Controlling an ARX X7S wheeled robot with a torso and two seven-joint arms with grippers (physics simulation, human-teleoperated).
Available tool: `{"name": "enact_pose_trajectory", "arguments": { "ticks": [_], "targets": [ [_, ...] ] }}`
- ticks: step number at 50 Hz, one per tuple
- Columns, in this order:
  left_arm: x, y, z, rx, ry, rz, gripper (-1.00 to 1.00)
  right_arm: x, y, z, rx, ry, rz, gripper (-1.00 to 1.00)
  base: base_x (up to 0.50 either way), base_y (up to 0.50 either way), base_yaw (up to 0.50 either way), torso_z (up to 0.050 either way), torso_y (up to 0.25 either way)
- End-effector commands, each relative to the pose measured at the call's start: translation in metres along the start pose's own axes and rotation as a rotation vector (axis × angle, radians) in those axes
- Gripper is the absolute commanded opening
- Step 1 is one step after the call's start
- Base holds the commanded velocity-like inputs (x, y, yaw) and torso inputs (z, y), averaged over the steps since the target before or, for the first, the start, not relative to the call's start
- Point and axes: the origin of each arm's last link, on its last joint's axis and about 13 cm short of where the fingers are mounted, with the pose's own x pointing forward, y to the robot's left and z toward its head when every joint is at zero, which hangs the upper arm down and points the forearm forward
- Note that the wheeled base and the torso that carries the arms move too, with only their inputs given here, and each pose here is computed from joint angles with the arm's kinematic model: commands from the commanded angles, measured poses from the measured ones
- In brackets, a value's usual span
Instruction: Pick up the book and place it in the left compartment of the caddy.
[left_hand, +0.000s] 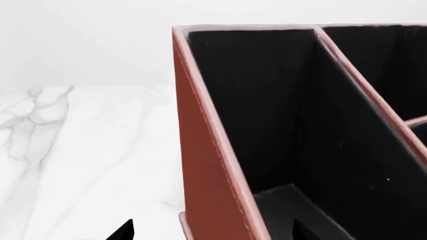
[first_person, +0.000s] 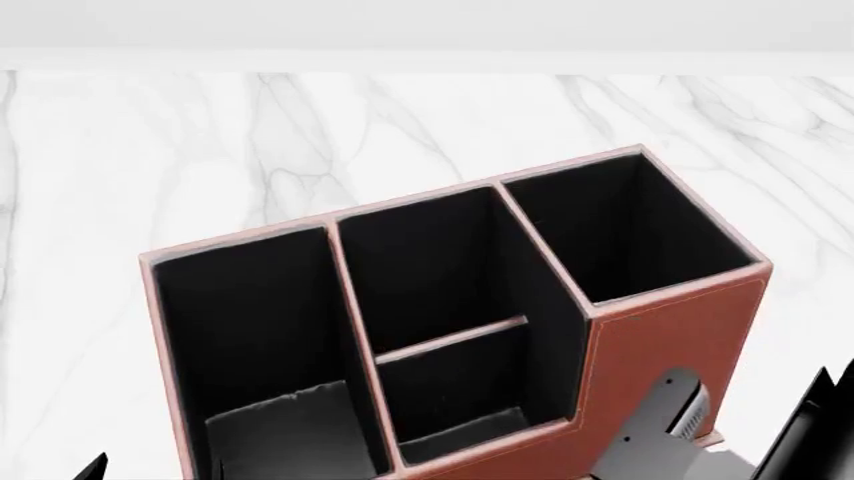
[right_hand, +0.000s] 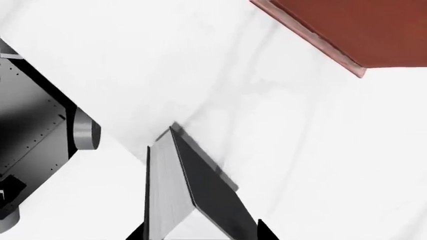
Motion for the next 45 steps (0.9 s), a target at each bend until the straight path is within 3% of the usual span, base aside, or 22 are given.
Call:
{"name": "enact_pose_trajectory", "arguments": {
  "ticks": [1, 18, 27, 45],
  "targets": [
    [0.000, -0.001, -0.001, -0.016, 0.005, -0.009, 1.00, 0.012, 0.007, -0.001, -0.027, 0.018, 0.051, -1.00, 0.00, 0.00, 0.00, 0.000, 0.000],
    [-0.001, -0.002, 0.000, -0.017, 0.006, -0.014, 1.00, 0.017, 0.008, 0.003, -0.055, -0.013, 0.033, -1.00, 0.00, 0.00, 0.00, -0.002, 0.000],
    [-0.001, -0.002, 0.000, -0.016, 0.003, -0.012, 1.00, 0.020, 0.003, 0.012, 0.091, -0.131, -0.019, -1.00, 0.00, 0.00, 0.00, -0.002, 0.000],
    [-0.001, -0.002, 0.000, -0.012, -0.002, -0.012, 1.00, 0.027, 0.005, 0.021, 0.184, -0.253, 0.021, -1.00, 0.00, 0.00, 0.00, -0.002, 0.000]
  ]
}}
